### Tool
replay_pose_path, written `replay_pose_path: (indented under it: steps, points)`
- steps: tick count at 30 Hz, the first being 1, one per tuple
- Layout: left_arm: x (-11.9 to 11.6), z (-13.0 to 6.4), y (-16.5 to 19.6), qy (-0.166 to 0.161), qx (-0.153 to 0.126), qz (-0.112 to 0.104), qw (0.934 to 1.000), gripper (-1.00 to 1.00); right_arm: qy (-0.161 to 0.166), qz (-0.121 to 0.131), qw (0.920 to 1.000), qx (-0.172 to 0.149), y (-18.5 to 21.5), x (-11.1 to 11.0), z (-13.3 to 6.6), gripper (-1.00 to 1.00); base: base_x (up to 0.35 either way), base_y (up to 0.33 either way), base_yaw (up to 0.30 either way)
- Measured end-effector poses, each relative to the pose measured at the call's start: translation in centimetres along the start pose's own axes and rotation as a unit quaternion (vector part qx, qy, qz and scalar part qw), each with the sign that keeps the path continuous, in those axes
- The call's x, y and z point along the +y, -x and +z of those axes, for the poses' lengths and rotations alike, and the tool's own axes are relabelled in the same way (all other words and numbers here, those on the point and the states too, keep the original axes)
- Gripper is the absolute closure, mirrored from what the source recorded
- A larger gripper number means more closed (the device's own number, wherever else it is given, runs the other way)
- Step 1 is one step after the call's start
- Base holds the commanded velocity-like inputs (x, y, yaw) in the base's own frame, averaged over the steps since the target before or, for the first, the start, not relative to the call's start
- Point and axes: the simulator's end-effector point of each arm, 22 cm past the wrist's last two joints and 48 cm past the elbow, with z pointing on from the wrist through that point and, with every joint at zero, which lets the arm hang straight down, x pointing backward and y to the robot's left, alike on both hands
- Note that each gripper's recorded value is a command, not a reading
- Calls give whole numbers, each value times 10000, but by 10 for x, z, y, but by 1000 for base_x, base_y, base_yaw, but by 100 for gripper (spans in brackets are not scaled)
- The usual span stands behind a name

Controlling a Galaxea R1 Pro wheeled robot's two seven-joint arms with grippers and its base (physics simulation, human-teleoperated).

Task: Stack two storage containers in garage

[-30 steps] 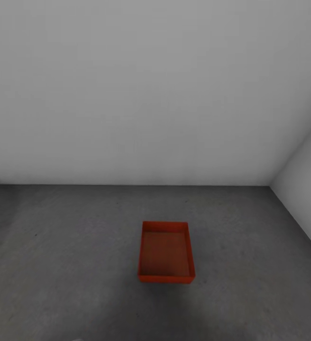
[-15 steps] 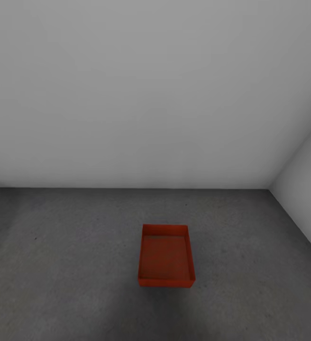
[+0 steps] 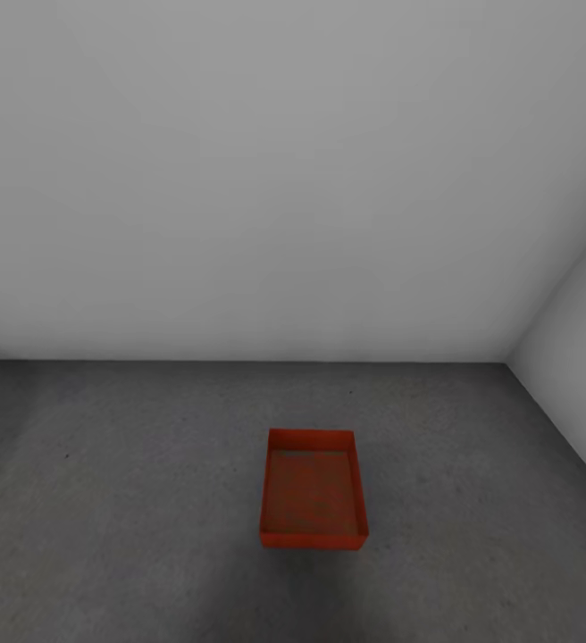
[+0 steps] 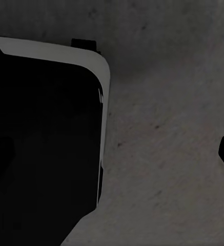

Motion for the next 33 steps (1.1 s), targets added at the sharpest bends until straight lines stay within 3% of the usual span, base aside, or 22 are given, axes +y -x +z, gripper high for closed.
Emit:
replay_pose_path:
  steps: [13, 22, 26, 33]
  points:
    - [13, -2, 9, 100, -71, 33, 9999, -100, -10, 14, 9999, -102, 8, -1, -1, -100, 0, 0, 0]
    - [23, -5, -27, 163, 125, 49, 9998, -100, 271, 10, 9995, -158, 13, 8, -2, -100, 0, 0, 0]
    - [17, -6, -12, 94, -82, 114, 9999, -100, 314, 4, 9993, -189, 16, 11, -3, -100, 0, 0, 0]
    - [16, -7, -6, 76, -164, 135, 9997, -100, 336, 3, 9991, -244, 20, 12, -4, -100, 0, 0, 0]
